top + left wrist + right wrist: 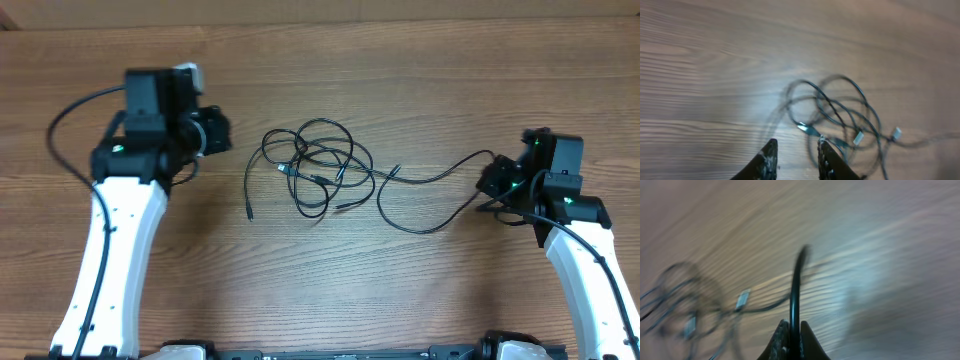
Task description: Untangle cables
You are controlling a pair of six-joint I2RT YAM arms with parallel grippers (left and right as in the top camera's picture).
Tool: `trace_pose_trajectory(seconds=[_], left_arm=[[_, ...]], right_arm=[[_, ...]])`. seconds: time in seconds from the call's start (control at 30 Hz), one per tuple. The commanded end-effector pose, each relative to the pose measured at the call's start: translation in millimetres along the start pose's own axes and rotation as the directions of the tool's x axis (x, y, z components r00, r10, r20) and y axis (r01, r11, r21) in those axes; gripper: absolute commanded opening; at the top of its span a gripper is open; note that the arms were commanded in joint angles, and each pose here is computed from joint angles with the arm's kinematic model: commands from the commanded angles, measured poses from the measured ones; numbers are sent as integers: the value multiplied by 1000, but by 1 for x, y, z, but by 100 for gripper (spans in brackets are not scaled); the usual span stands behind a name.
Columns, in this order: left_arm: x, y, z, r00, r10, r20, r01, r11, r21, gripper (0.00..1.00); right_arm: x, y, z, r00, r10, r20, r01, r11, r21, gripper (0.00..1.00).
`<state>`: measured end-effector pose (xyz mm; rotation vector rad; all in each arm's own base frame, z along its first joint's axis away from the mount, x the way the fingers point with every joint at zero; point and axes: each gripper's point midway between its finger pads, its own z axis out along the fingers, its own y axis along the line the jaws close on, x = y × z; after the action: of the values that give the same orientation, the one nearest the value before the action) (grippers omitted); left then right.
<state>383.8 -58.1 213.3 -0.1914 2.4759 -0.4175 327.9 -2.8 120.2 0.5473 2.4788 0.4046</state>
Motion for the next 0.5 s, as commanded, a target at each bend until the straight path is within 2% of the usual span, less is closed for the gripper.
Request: trace_pose_trajectory(seconds=[0.0, 0.13, 0.23, 0.3, 0.47], left_arm=[[19, -27, 27, 994, 41, -98, -33, 996, 81, 29], [40, -43, 61, 980, 85, -178, -68, 993, 100, 30], [52, -54, 89, 970, 117, -211, -93, 989, 118, 31], [58, -60, 106, 965, 135, -226, -108, 986, 128, 35], [72, -66, 144, 955, 162, -249, -129, 981, 142, 40]], right_arm=[[-16, 80, -39, 979, -196, 55, 203, 914, -351, 4], [-26, 140, -100, 939, -301, 168, 343, 765, -545, 4], [-32, 174, -149, 902, -337, 270, 431, 652, -624, 4], [-38, 190, -181, 866, -349, 358, 500, 585, -639, 4], [-59, 215, -247, 753, -338, 564, 651, 501, -570, 4]])
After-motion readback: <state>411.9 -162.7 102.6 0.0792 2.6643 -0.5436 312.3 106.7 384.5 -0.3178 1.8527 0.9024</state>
